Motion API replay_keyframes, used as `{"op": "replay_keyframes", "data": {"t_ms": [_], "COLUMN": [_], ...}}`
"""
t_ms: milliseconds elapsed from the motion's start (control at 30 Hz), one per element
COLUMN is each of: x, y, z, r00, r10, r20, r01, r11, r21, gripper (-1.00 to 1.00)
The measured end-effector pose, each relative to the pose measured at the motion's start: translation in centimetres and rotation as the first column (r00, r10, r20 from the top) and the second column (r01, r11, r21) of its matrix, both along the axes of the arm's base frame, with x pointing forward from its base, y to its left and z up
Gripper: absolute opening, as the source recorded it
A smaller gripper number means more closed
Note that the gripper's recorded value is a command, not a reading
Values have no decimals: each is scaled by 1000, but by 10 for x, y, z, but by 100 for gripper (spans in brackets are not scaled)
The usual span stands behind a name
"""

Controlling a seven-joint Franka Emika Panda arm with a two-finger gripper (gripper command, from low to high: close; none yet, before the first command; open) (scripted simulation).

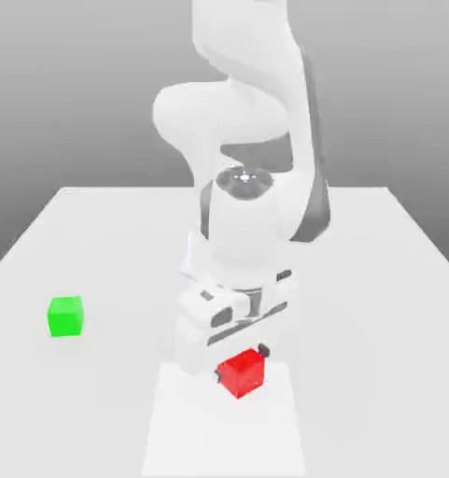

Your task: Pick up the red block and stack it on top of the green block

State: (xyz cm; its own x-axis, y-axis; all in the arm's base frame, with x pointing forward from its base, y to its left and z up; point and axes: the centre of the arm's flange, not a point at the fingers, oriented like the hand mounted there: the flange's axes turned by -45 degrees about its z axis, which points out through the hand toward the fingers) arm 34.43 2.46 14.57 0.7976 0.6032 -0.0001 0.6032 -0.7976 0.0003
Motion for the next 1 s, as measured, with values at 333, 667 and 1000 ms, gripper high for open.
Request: {"op": "replay_keyframes", "data": {"t_ms": [333,667,1000], "x": [2,-23,-146], "y": [0,-150,-301], "z": [38,85,99], "r00": [1000,998,992], "r10": [-1,-55,-128], "r20": [-1,3,2], "r01": [1,55,128], "r11": [1000,998,992], "r21": [0,-13,3], "gripper": [-100,-100,-100]}}
